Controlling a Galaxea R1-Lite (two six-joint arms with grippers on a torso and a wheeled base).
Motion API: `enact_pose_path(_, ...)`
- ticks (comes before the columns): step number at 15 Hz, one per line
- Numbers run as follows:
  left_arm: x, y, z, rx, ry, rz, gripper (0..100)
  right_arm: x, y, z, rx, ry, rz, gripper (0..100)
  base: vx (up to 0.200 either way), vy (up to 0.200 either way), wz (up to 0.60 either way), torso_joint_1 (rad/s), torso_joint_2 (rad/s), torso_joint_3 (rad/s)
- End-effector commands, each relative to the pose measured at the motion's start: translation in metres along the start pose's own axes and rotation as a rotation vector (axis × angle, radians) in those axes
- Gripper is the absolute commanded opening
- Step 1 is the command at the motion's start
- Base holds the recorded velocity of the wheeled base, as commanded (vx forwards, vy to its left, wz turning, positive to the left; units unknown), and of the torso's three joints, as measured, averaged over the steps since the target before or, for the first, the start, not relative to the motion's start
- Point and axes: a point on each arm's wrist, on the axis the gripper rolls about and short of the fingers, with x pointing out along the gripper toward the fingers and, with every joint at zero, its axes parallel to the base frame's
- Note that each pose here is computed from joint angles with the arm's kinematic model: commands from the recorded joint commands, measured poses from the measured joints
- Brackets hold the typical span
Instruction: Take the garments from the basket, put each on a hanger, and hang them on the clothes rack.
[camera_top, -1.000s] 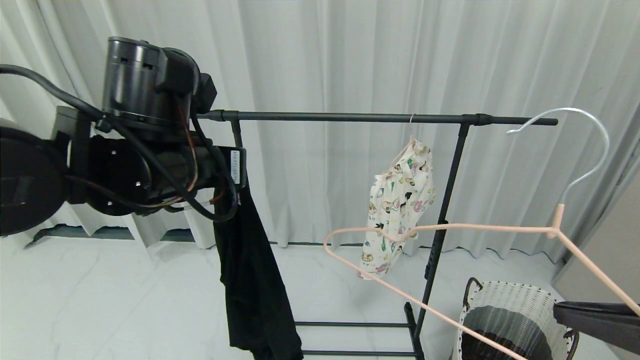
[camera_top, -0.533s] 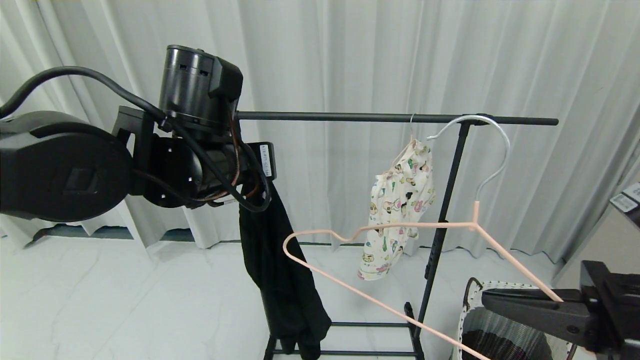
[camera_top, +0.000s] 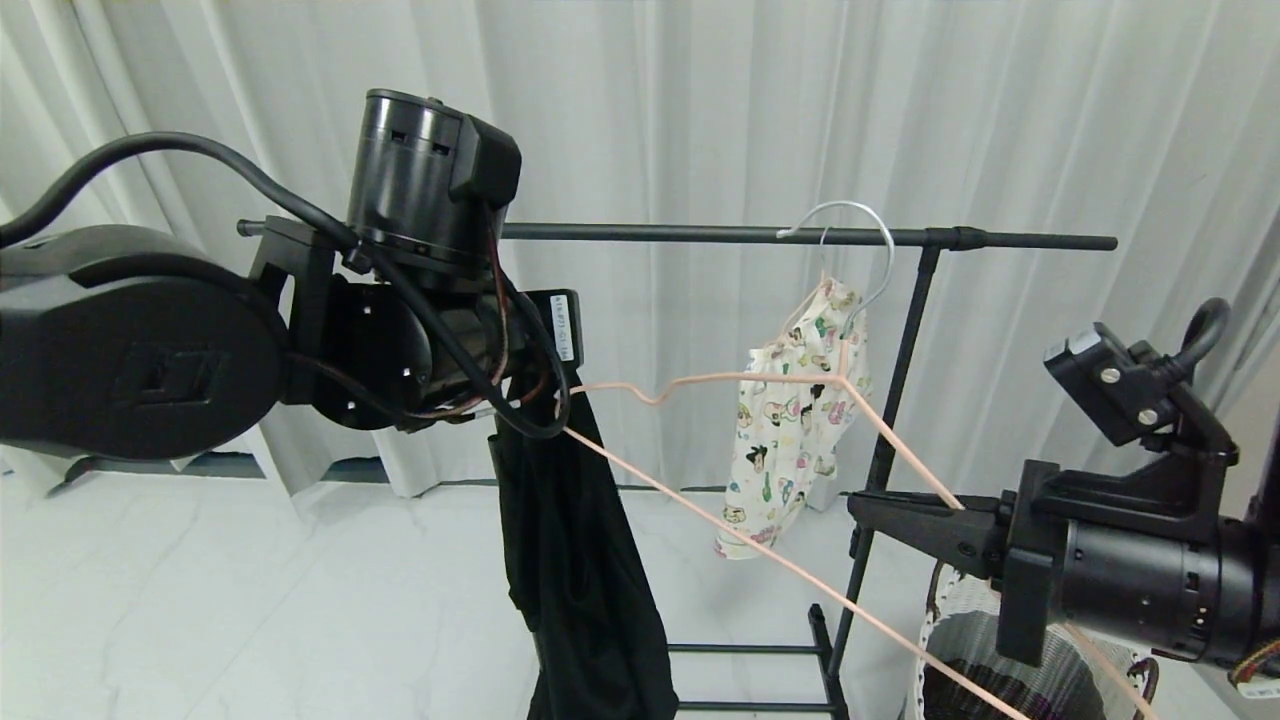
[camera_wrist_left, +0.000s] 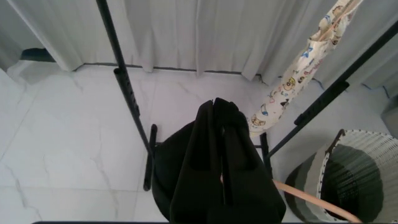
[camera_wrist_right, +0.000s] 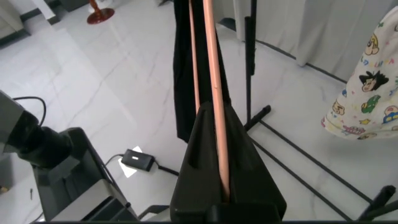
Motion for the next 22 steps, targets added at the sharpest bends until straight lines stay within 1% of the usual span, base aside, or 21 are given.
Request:
enact_pose_path(1,-0.001,-0.002,-0.001,0.005,0.001,-0.007,0,0.006,-0.001,-0.002,0.020,0.020,0.002,0,0.000,0.000,0.00,0.000,0.00,0.000)
enact_pose_path(3,0.000,-0.001,-0.002,0.007,0.006,-0.004,0,0.006,0.000,0.001,0.025,0.007,0.002,0,0.000,0.000,0.00,0.000,0.00,0.000)
enact_pose_path(6,0.000,-0.001,-0.003,0.008,0.008,-0.003,0,0.006,0.001,0.008,0.037,-0.045,0.016,0,0.000,0.000,0.00,0.000,0.00,0.000)
enact_pose_path(8,0.001,-0.002,-0.003,0.011,0.008,0.003,0,0.004,0.002,0.010,0.036,-0.054,0.022,0,0.000,0.000,0.00,0.000,0.00,0.000)
enact_pose_path(10,-0.001,-0.003,-0.003,0.011,0.004,-0.003,0,0.007,0.001,0.009,0.036,-0.047,0.020,0,0.000,0.000,0.00,0.000,0.00,0.000)
enact_pose_path(12,-0.007,-0.010,-0.002,0.017,-0.002,-0.031,0,0.016,-0.001,0.007,0.037,-0.028,0.012,0,0.000,0.000,0.00,0.000,0.00,0.000)
enact_pose_path(14,-0.014,-0.016,-0.003,0.024,-0.007,-0.057,0,0.025,-0.002,0.011,0.036,-0.033,0.013,0,0.000,0.000,0.00,0.000,0.00,0.000)
enact_pose_path(16,-0.023,-0.023,-0.002,0.032,-0.017,-0.101,0,0.033,0.001,0.011,0.032,-0.026,0.028,0,0.000,0.000,0.00,0.000,0.00,0.000)
enact_pose_path(18,-0.032,-0.030,0.000,0.033,-0.029,-0.137,0,0.037,0.005,0.008,0.033,-0.010,0.044,0,0.000,0.000,0.00,0.000,0.00,0.000)
enact_pose_path(20,-0.046,-0.039,0.006,0.026,-0.052,-0.216,0,0.043,0.010,0.004,0.031,0.010,0.065,0,0.000,0.000,0.00,0.000,0.00,0.000)
enact_pose_path(22,-0.062,-0.043,0.010,0.025,-0.052,-0.335,0,0.050,0.012,0.003,0.029,0.018,0.077,0,0.000,0.000,0.00,0.000,0.00,0.000)
